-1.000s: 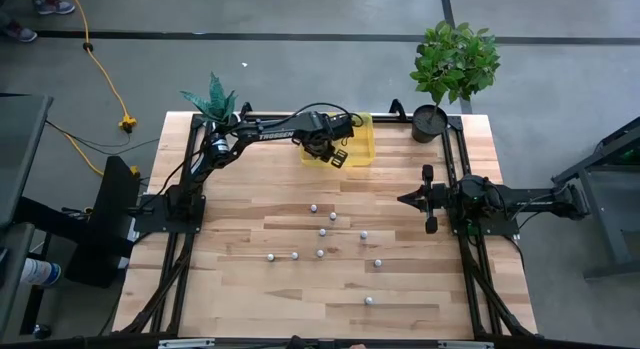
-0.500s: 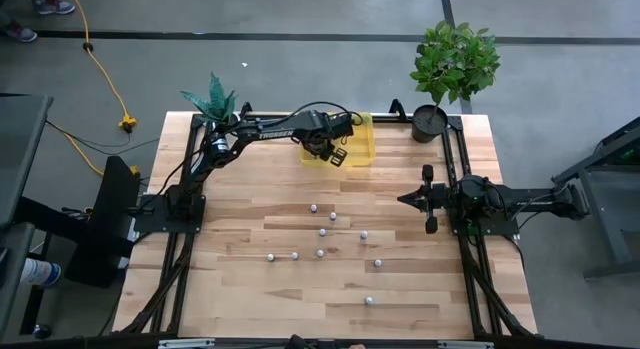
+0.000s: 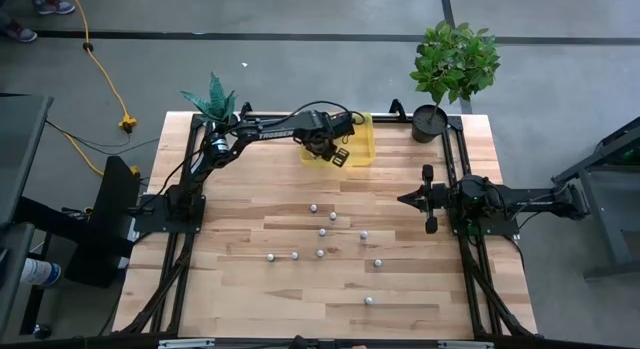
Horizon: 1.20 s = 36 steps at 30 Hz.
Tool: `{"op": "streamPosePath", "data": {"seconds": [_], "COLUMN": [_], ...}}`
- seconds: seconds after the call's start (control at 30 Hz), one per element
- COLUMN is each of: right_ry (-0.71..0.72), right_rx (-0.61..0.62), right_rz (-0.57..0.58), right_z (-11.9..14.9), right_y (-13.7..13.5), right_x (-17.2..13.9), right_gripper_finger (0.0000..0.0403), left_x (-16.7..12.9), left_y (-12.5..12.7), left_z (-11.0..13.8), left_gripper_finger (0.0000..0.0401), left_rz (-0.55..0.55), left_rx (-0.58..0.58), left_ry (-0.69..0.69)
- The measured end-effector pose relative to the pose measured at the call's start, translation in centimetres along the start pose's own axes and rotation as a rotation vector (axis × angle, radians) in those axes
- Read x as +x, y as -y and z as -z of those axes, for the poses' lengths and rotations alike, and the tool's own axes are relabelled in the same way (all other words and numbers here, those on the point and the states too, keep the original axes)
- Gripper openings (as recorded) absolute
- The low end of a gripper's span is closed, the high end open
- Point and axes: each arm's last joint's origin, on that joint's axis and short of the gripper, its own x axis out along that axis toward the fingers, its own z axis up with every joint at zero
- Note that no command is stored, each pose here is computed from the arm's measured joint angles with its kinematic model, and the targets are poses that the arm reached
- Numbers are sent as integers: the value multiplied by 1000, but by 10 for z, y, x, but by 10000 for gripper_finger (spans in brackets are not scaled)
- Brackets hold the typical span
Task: Pick & Place food coloring
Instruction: Put the small purple food coloring bottle into the yellow bin
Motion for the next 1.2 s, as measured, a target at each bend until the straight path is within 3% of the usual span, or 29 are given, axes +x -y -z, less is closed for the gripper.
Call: {"op": "streamPosePath", "data": {"seconds": [0.37, 0.57, 0.73, 1.0, 1.2], "right_ry": [0, 0, -1, 0, 0], "right_rx": [0, 0, 0, 0, 0], "right_rz": [0, 0, 0, 0, 0], "right_z": [0, 0, 0, 0, 0], "right_y": [0, 0, 0, 0, 0], "right_x": [0, 0, 0, 0, 0], "right_gripper_finger": [0, 0, 0, 0, 0], "left_x": [-27, -72, -120, -167, -189], "left_y": [5, 14, 16, 12, 0], "left_z": [-10, -9, 14, 55, 91], "left_gripper_finger": [97, 97, 97, 97, 97], "left_rz": [35, 26, -6, -52, 17], "left_rx": [57, 118, 175, 311, 398], "left_ry": [32, 85, 118, 43, 4]}}
